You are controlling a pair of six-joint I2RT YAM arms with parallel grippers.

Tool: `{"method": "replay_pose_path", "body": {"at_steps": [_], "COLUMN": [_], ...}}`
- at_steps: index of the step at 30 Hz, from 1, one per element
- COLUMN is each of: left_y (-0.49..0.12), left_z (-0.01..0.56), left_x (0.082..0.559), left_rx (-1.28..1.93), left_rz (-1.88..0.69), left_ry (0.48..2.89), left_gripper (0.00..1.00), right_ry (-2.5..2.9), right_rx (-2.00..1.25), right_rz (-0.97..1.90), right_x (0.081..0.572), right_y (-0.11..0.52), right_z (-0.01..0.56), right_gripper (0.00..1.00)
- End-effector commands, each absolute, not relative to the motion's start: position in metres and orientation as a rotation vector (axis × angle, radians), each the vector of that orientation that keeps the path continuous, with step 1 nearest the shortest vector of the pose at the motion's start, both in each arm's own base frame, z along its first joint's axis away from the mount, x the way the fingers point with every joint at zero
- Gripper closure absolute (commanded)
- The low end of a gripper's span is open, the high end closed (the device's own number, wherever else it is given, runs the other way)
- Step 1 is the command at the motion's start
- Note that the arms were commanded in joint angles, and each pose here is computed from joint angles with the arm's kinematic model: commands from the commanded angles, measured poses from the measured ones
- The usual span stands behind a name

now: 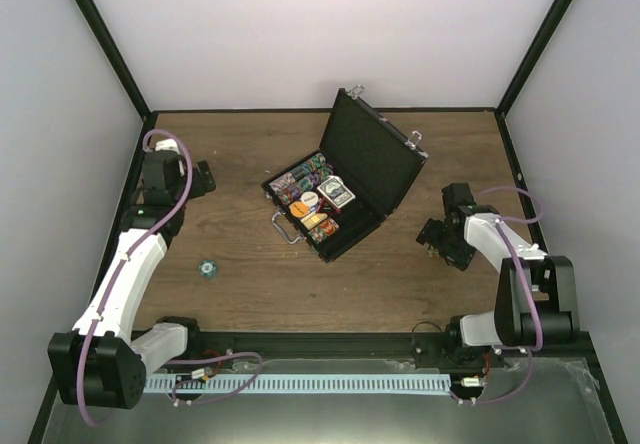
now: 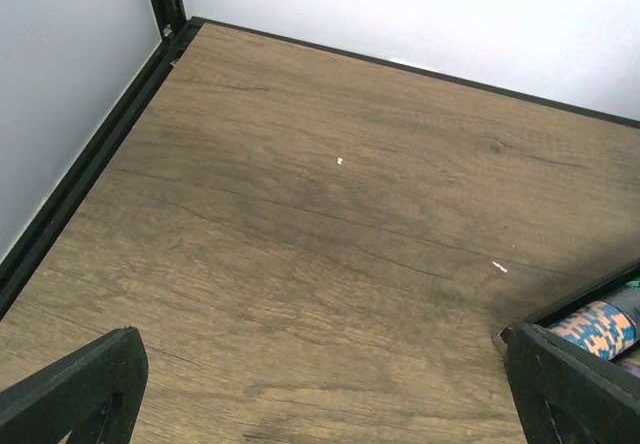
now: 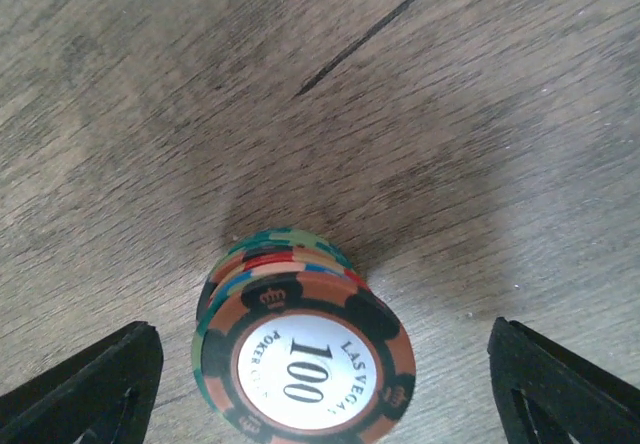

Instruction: Pack up texas hold em set

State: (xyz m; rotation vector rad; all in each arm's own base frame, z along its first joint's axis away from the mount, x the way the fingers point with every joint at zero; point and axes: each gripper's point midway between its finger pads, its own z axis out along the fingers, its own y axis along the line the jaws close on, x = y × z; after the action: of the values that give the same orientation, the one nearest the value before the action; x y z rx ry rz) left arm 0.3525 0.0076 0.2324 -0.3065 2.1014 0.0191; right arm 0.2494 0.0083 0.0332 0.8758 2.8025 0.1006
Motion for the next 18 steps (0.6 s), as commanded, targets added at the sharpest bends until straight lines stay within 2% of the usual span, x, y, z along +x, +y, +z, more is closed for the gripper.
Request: {"method": "replay_pose_path", "body": {"at_steps": [1,18], "left_y": [0.006,0.007], "left_z": [0.238,0.239], "left_x": [0.351,0.351], "left_rx": [-0.299,-0.299], "left_rz": [0.019,0.028], "left_ry": [2.08,2.078], "left_gripper": [0.0,0.0], "right_ry": [2.812,2.943], "right_rx": [0.828,0.747], "right_rz": [0.134,0.084], "right_x": [0.259,0.25], "right_y": [0.012,0.027], "right_z": [0.033,0.006], "right_gripper": [0.11,0.23]}}
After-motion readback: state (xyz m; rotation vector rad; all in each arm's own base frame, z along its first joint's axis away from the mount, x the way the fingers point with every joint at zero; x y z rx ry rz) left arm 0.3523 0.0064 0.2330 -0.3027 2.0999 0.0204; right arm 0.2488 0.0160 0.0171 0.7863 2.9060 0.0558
